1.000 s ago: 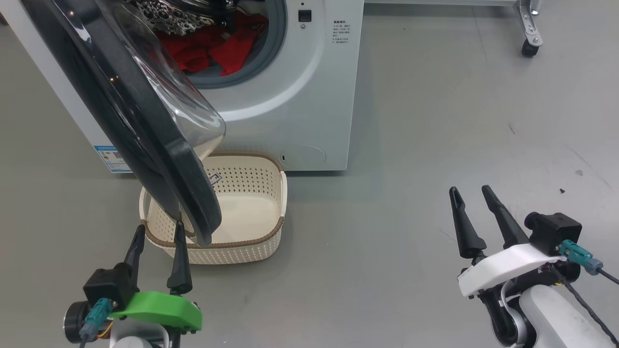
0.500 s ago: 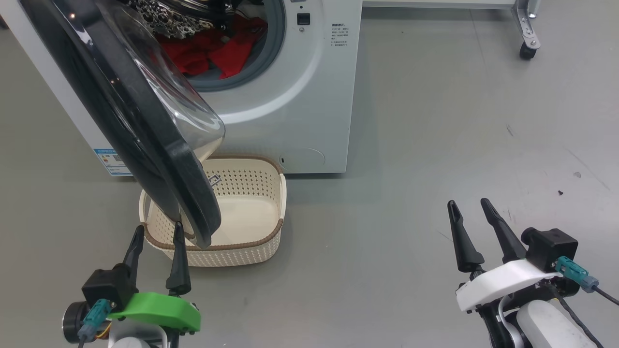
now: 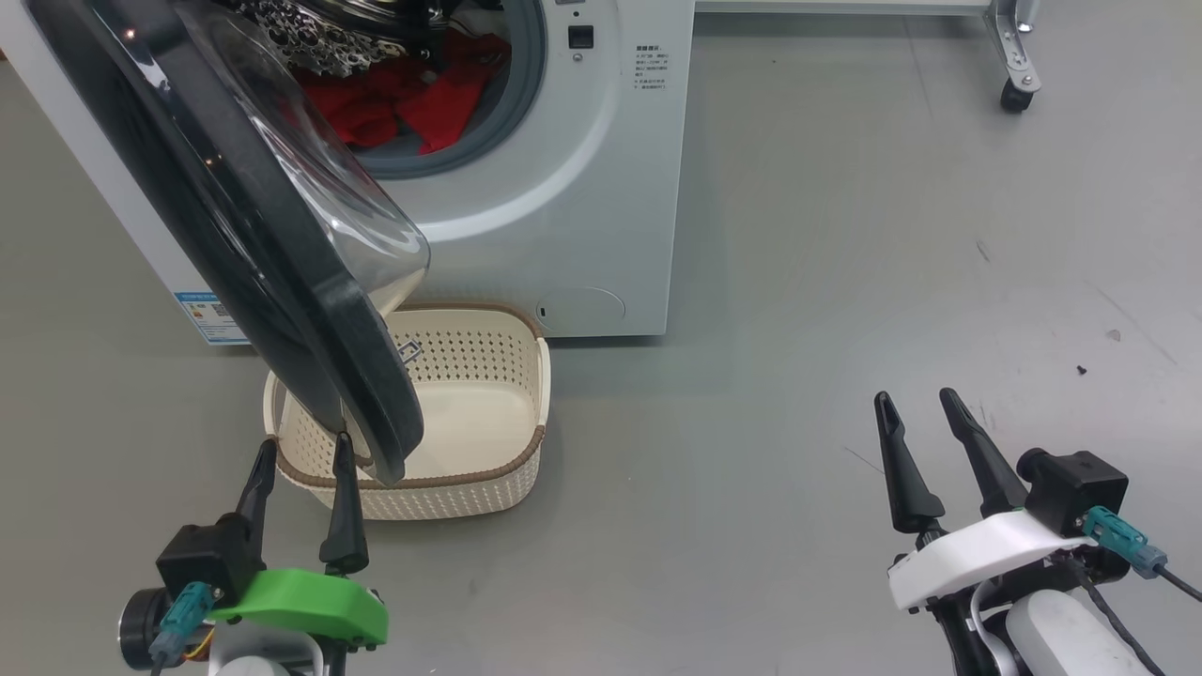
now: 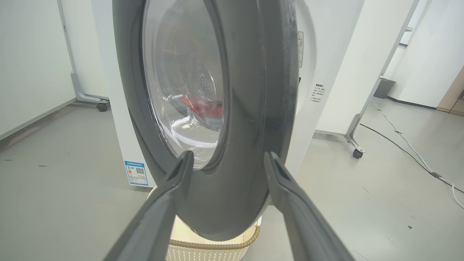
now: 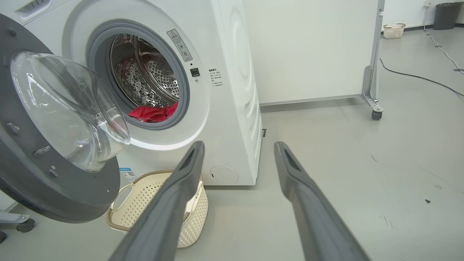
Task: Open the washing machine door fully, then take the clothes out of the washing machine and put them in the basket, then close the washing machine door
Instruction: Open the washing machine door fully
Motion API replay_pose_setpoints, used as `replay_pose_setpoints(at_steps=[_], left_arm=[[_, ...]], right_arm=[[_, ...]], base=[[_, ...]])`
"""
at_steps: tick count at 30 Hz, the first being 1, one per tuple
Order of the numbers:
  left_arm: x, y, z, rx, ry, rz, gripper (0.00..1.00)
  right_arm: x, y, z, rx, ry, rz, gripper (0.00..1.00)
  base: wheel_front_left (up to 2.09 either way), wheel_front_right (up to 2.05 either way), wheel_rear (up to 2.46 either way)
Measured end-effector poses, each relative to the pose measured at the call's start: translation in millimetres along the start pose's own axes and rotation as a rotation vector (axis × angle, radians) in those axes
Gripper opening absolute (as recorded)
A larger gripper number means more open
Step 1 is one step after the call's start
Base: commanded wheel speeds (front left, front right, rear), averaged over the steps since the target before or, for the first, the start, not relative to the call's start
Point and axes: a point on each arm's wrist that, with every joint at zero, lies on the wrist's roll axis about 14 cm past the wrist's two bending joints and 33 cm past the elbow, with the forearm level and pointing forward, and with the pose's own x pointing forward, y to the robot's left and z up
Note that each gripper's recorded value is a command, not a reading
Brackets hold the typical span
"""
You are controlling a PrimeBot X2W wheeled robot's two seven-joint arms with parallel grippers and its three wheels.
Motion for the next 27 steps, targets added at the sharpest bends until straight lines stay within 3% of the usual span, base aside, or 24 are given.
replay_pose_setpoints(at_steps=[27], left_arm=[[-1,-7,-3,-0.001,0.010,-0.024,1.00]], right_arm=[[-11,1,-4,-0.011,-0.001,0.002,1.00]], base=[[0.00,0.00,0.00]])
